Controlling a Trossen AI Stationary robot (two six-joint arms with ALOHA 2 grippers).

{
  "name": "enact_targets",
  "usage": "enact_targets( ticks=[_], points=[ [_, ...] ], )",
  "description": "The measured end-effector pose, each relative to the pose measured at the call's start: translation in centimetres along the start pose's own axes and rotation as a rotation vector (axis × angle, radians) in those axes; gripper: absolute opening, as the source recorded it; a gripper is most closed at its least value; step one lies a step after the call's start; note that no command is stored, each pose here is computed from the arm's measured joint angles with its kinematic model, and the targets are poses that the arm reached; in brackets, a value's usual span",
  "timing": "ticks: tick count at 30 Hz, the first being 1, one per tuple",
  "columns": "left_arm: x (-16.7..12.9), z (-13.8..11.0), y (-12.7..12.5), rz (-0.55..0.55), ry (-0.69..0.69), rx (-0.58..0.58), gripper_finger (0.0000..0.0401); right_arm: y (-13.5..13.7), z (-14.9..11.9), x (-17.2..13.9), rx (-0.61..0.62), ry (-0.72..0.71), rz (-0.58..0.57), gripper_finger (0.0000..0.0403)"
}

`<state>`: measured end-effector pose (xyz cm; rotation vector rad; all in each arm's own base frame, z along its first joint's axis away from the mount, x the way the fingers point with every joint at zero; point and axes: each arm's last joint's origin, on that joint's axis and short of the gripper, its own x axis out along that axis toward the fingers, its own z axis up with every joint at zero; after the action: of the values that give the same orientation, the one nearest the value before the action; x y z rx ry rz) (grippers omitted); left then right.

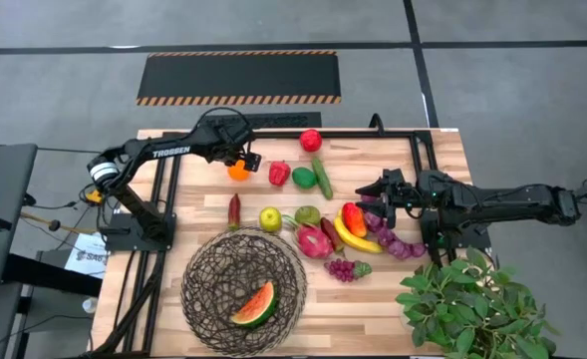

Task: Build produce basket
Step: Put the orange into the woven basket

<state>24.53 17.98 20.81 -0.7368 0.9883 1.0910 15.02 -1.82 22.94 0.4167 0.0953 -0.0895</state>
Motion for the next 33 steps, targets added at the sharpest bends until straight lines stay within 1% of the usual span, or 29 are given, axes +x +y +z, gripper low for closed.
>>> enact_targets(
  ticks=[7,13,18,22,27,33],
  points=[
    [1.1,-0.9,0.8,0.018,0.034,-0.013,0.0355,0.0,0.0,0.0,0.0,0.003,-0.001,0.0255],
    [1.3,-0.8,0.6,-0.002,0.01,-0.018,0.0355,0.0,0.0,0.0,-0.015,0.002,-0.001,0.0255],
    [1.3,-0.8,0.6,0.007,0.003,-0.018,0.0355,0.0,0.0,0.0,-0.015,0.002,-0.001,0.0255],
    [2.1,-0.9,0.4,0.013,0.024,-0.013,0.0355,0.0,0.0,0.0,-0.015,0.002,-0.002,0.0255],
    [3.9,-1.3,-0.6,0.001,0.061,0.009,0.0355,0.0,-0.1,0.0,-0.015,0.006,-0.003,0.0255],
    [4.3,-1.3,-0.8,-0.022,0.087,0.001,0.0355,0.0,-0.1,0.0,-0.014,0.009,-0.003,0.0255]
  ],
)
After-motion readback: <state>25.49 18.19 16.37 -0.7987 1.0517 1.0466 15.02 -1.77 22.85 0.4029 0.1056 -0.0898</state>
